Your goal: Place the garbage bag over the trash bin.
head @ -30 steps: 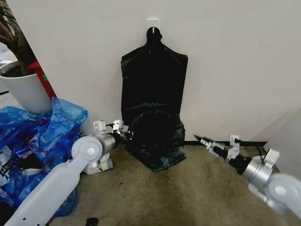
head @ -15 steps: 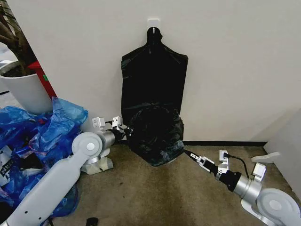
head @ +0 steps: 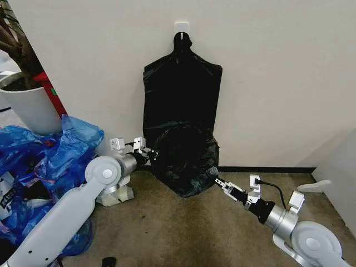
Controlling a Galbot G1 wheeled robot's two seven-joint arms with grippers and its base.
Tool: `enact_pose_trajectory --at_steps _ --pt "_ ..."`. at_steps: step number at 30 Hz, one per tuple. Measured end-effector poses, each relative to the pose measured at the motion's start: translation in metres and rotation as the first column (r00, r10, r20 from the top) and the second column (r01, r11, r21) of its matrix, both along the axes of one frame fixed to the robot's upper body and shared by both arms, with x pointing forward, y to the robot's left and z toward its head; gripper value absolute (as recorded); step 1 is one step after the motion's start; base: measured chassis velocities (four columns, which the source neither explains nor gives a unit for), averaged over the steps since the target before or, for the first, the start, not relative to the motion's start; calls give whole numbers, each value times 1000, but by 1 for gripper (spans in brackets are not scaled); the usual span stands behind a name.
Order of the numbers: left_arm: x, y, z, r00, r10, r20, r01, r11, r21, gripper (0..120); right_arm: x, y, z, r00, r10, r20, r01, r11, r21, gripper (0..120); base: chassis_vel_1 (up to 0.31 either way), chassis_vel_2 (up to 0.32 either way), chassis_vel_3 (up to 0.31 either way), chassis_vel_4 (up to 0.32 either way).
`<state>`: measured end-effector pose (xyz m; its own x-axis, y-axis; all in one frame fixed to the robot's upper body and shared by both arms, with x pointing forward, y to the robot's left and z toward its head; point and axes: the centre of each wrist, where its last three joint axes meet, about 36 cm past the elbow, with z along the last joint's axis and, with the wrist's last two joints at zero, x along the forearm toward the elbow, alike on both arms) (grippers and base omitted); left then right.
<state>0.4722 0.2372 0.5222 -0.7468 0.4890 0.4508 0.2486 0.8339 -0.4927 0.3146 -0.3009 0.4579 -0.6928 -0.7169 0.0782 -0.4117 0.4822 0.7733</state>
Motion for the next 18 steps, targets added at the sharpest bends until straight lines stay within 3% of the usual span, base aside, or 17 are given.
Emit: enact_pose_trajectory --at_steps 8,18 --pt "-2 0 2 1000 -6 4 6 1000 1 1 -6 5 0 1000 -14 13 14 1000 -22 1 0 0 0 0" --pt "-7 -2 3 1000 -23 9 23 1000 -5 1 -10 2 -12 999 -49 -5 48 996 -69 0 0 0 0 0"
